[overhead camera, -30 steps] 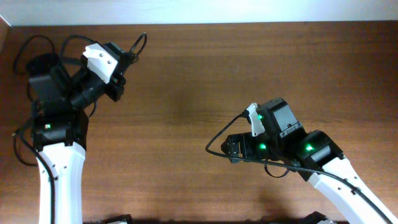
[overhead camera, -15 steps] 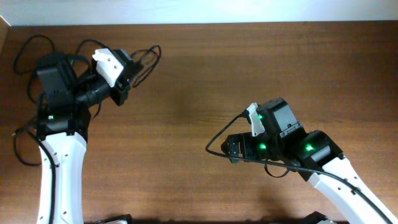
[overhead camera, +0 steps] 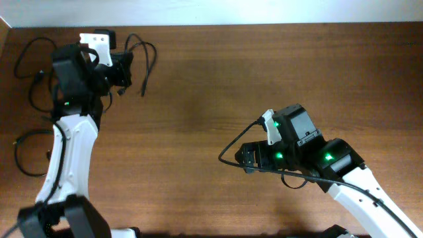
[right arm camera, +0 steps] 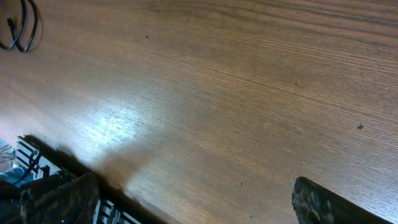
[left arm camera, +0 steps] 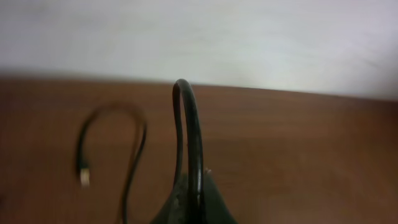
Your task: Untangle cables
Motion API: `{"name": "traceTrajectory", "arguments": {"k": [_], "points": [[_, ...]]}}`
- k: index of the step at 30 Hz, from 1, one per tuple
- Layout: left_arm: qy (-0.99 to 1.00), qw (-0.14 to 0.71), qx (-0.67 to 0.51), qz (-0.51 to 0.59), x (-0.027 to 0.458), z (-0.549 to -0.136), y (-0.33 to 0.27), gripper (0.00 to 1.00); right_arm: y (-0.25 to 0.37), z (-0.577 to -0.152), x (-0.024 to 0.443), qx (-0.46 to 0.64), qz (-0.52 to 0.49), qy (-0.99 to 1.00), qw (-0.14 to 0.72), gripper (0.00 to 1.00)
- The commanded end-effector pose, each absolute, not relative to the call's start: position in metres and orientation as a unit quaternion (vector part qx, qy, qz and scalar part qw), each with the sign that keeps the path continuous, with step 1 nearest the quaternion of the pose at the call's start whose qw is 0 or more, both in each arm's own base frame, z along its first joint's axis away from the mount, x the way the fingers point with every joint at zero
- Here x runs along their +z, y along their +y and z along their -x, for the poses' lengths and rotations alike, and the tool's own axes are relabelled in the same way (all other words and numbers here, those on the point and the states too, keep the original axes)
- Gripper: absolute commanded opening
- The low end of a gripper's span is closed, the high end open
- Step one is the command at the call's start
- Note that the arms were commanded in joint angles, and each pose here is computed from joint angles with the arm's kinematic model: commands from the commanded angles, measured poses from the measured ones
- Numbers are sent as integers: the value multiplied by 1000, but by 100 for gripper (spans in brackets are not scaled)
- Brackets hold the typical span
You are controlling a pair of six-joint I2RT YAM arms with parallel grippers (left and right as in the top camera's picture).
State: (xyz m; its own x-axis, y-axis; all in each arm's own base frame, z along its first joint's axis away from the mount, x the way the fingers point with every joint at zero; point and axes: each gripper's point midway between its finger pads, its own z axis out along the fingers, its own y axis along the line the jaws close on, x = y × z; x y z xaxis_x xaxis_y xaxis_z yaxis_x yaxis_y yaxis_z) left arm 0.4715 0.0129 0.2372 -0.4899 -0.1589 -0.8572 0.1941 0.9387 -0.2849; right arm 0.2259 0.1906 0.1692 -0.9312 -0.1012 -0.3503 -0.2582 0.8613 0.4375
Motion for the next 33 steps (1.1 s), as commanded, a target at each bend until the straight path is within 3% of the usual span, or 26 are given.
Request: {"name": "traceTrajectory", "arguments": {"k": [1,3,12,17,24,27,33], "points": [[841,465,-160,225,204,-486,60,0,191,-229,173,246,96,950,168,98],[836,446,-169,271,184,-491,65,0,191,-229,173,246,96,950,167,98],[856,421,-146,262,132,-508,63,1,191,-229,173,246,96,950,167,99],[862,425,-136,242,95,-526,67,11,191,-229,173,246,96,950,167,99],[876,390,-149,241,39,-529,61,6,191,-229,173,246,96,950,167,98],[886,395,-176,168,37,-532,43,2,191,-229,173,246,96,950,167,99],[877,427,-182,124,52,-541,43,23,191,-229,173,246,96,950,168,99]]}}
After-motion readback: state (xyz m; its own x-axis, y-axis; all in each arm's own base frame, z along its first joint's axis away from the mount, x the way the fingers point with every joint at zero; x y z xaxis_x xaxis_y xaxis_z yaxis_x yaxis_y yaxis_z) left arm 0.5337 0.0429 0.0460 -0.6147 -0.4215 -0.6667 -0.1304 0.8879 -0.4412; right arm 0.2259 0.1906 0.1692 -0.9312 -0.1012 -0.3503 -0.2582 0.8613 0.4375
